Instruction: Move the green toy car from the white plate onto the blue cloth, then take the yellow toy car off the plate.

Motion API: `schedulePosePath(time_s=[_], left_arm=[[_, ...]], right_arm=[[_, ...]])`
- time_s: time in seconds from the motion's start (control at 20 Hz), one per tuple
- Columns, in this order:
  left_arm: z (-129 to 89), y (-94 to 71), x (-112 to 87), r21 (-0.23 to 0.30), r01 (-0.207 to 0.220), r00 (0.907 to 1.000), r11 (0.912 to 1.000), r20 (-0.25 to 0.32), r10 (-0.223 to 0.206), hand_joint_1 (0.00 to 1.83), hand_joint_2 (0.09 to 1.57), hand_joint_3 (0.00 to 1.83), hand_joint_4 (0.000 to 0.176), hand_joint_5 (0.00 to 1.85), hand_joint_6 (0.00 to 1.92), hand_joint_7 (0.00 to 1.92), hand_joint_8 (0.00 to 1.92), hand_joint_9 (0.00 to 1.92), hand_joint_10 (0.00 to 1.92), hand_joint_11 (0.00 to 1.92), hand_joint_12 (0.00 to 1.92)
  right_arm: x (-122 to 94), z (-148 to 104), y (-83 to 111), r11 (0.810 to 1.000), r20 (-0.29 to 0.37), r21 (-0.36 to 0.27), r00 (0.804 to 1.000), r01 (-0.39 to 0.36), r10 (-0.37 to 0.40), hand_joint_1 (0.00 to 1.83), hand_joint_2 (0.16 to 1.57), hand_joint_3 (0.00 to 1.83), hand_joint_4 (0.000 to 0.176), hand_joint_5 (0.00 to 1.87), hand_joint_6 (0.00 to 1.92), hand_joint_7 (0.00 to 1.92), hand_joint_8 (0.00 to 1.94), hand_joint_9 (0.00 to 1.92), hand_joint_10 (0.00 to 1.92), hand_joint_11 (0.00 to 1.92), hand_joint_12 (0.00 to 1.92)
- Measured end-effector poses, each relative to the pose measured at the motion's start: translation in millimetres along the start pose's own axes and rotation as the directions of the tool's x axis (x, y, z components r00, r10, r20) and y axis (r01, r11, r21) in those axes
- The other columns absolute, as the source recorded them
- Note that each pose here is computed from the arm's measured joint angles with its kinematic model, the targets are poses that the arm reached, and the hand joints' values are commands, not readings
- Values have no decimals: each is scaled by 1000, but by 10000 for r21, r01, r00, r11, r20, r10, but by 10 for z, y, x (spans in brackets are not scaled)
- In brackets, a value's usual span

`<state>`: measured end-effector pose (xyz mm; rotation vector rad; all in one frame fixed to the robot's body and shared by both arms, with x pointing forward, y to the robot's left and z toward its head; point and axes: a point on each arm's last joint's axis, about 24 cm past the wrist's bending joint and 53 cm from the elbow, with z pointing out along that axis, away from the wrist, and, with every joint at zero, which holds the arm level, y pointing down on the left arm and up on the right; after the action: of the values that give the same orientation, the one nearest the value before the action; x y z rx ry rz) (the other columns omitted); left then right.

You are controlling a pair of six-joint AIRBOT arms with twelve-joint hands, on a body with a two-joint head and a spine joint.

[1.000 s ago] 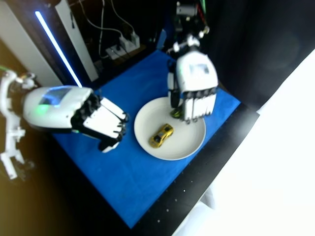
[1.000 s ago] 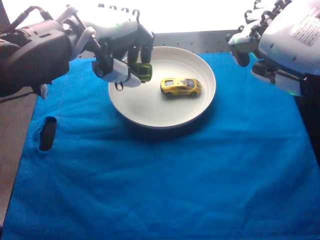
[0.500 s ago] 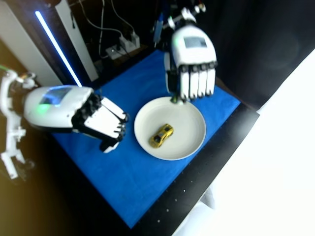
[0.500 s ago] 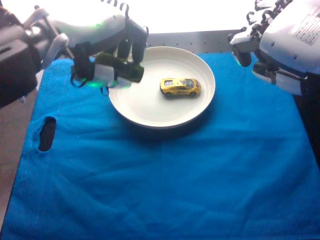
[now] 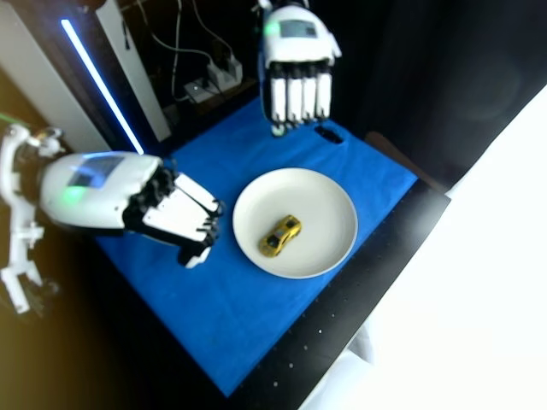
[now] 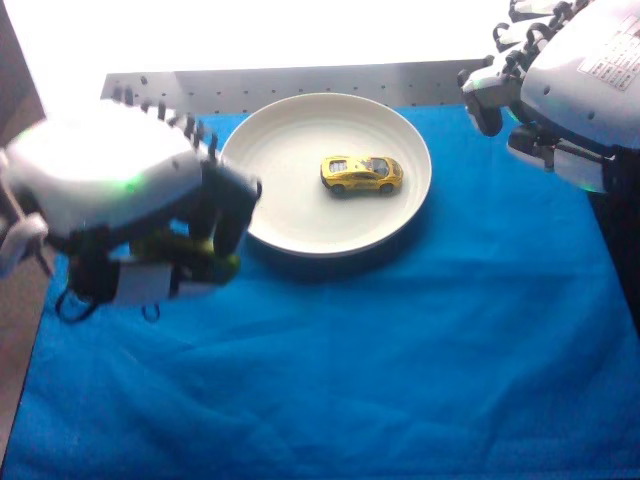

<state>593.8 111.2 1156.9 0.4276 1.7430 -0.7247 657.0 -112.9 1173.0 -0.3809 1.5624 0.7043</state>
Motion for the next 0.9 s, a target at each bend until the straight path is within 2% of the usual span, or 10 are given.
schedulePosePath(time_s=[0.15,0.45,0.5,0.55,0.6,0.65,0.7,0.75,0.8,0.9], left_arm=[[-115,-58,207,43,310,9982,9995,-514,-308,1180,1192,0,0,832,1150,840,1348,652,1357,508,1634],[-161,-11,673,-276,916,9787,9954,-1819,-951,1156,1241,1,0,711,1287,787,1438,566,1438,455,1714],[-158,-30,712,-242,918,9764,9955,-1939,-948,829,1129,0,13,529,622,552,694,365,1118,129,1650],[-158,-29,723,-252,915,9756,9955,-1979,-947,719,1075,0,70,411,347,421,338,218,832,25,1461],[-157,3,716,-305,883,9761,9956,-1966,-925,658,1044,0,86,353,166,350,132,160,647,4,1325],[-156,13,714,-323,877,9763,9956,-1959,-924,569,1004,0,83,259,50,252,32,118,429,0,1141],[-155,34,706,-373,913,9763,9951,-1934,-968,521,983,0,82,218,11,209,7,124,297,0,1112],[-155,42,699,-387,936,9766,9949,-1909,-993,521,983,0,82,218,11,209,7,124,297,0,1112],[-150,64,678,-409,1001,9772,9941,-1838,-1059,510,935,0,91,184,0,167,1,155,115,0,1066],[-146,86,634,-455,1175,9782,9920,-1666,-1235,415,936,2,89,219,6,209,6,221,68,0,1074]], right_arm=[[5,0,-32,10000,-35,88,10000,-37,37,1129,1194,0,0,811,1226,785,631,596,1126,344,1767],[18,1,-43,9999,-90,119,10000,-34,35,1132,1190,0,0,819,1216,808,568,606,1110,366,1742],[24,1,-45,9999,-116,126,9999,-34,35,1132,1188,0,0,820,1214,800,568,627,1137,411,1735],[26,0,-48,9999,-122,133,9999,-34,35,1134,1184,0,0,828,1203,813,576,639,1162,424,1765],[25,-1,-49,9999,-124,137,9999,-31,33,1135,1183,0,0,829,1200,807,624,639,1212,440,1789],[26,-1,-48,9999,-125,134,9999,-34,35,1202,1180,0,0,800,1133,893,1144,673,1265,501,1810],[27,0,-46,9999,-126,131,9999,-36,38,1252,1108,0,0,716,655,740,929,644,1266,479,1794],[27,0,-46,9999,-127,129,9999,-33,35,1252,1108,0,0,716,655,740,929,644,1266,479,1794],[29,0,-46,9999,-130,129,9999,-33,34,1244,1089,0,0,811,242,747,713,629,1230,455,1777],[29,0,-46,9999,-130,129,9999,-29,31,1226,1087,0,0,854,104,785,541,669,1119,492,1699]])
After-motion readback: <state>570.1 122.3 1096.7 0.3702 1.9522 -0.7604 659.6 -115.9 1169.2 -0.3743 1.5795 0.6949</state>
